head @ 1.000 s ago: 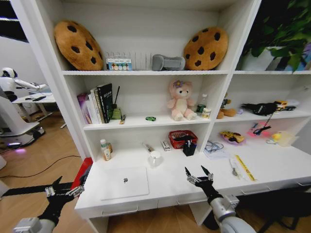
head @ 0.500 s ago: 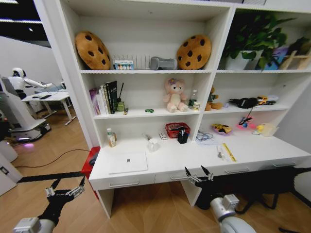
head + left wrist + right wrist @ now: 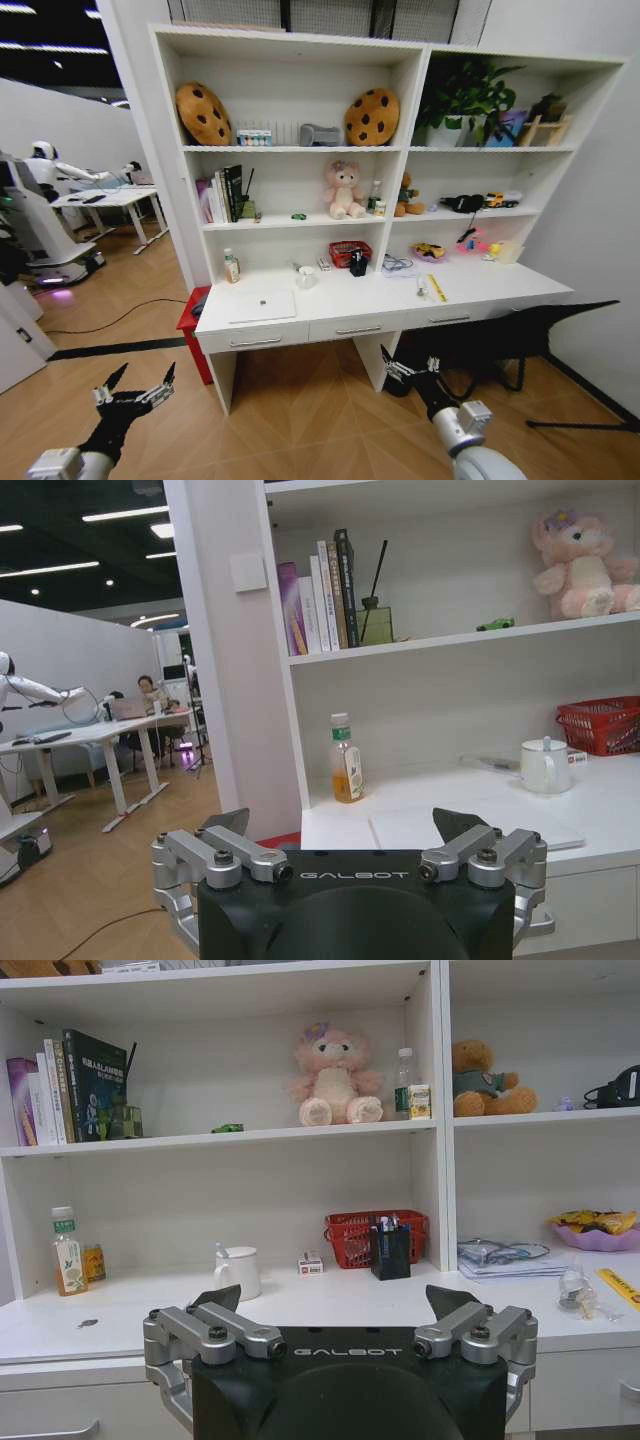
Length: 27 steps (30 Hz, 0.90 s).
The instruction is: Organize the objects on the table.
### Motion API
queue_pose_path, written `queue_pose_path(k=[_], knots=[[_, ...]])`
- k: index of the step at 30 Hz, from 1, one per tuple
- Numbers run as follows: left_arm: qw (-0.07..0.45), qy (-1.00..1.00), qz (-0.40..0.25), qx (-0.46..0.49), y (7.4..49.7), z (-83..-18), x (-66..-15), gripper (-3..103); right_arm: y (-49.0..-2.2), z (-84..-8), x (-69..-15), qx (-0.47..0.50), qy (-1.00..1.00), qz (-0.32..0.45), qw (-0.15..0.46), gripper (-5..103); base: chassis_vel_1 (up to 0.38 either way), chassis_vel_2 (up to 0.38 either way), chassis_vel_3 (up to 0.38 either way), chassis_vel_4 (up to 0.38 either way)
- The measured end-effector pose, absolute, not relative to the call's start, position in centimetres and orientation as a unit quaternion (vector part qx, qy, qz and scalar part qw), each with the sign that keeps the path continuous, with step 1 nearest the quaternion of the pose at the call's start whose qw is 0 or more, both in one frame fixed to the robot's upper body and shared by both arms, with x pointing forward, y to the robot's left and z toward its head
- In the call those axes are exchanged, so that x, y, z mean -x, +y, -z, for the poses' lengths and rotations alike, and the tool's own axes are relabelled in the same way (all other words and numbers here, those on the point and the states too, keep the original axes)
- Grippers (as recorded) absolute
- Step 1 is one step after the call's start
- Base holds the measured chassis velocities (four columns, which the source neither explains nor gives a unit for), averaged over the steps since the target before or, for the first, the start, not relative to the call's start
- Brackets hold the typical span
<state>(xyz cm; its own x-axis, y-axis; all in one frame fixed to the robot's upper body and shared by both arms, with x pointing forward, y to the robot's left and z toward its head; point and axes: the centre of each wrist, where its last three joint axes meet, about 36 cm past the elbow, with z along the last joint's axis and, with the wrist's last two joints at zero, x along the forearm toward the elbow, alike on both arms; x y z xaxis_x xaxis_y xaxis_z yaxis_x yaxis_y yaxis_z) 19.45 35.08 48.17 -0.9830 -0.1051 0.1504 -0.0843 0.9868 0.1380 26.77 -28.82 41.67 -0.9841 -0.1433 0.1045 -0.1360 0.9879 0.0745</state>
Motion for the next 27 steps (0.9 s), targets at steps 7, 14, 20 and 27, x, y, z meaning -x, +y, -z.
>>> queue_pose_path(k=[7,14,20,27], knots=[[0.079,-0.994,0.066,-0.048,35.08,-48.17,-19.45,100,-28.82,-41.67,-26.77,-0.07,-0.995,0.034,0.055,100,-0.024,0.027,0.04,-0.018],[0.079,-0.994,0.066,-0.048,35.08,-48.17,-19.44,100,-28.82,-41.66,-26.76,-0.07,-0.995,0.034,0.055,100,0.022,-0.002,-0.011,0.011],[0.079,-0.994,0.066,-0.048,35.08,-48.16,-19.44,100,-28.82,-41.66,-26.76,-0.07,-0.995,0.034,0.055,100,0.0,0.0,0.0,0.0],[0.079,-0.994,0.066,-0.048,35.08,-48.17,-19.44,100,-28.82,-41.67,-26.76,-0.07,-0.995,0.034,0.055,100,0.0,0.0,0.0,0.0]])
